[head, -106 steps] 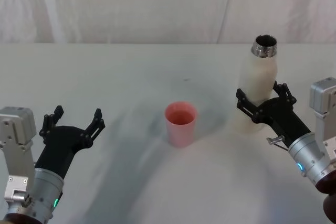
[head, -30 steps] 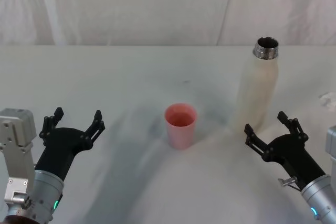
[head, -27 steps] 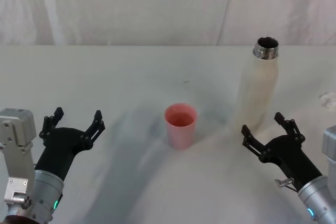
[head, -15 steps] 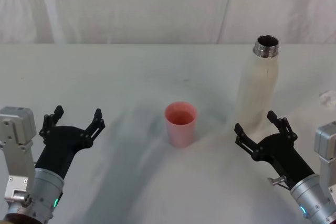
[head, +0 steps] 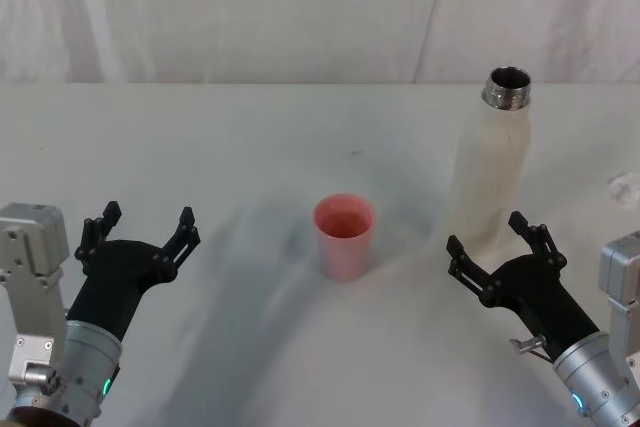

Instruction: Grasp the thermos with one hand and pour water into the cup lid.

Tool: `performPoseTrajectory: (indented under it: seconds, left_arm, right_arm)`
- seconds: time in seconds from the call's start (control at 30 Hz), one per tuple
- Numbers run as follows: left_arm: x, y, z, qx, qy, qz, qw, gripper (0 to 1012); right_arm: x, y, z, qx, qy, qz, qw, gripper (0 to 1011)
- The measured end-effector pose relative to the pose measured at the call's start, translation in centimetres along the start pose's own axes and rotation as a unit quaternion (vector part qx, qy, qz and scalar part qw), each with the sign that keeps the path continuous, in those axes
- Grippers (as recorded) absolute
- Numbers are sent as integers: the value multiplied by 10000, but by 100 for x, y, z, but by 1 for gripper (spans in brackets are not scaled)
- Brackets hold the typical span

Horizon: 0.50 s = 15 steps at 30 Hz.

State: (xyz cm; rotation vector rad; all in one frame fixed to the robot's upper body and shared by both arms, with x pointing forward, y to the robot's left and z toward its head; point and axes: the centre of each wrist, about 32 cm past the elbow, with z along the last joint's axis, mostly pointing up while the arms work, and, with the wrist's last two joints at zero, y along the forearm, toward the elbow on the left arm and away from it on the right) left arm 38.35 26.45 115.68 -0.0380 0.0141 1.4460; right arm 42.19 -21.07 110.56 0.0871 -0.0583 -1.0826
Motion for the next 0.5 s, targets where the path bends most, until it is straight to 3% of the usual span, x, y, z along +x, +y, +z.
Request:
performPoseTrajectory:
  seconds: [0.5]
  left_arm:
    - [0,0,0,0,0,0,10000,1001]
  right_arm:
    - [1,-1,1,-3,-1,-1,10000,1000]
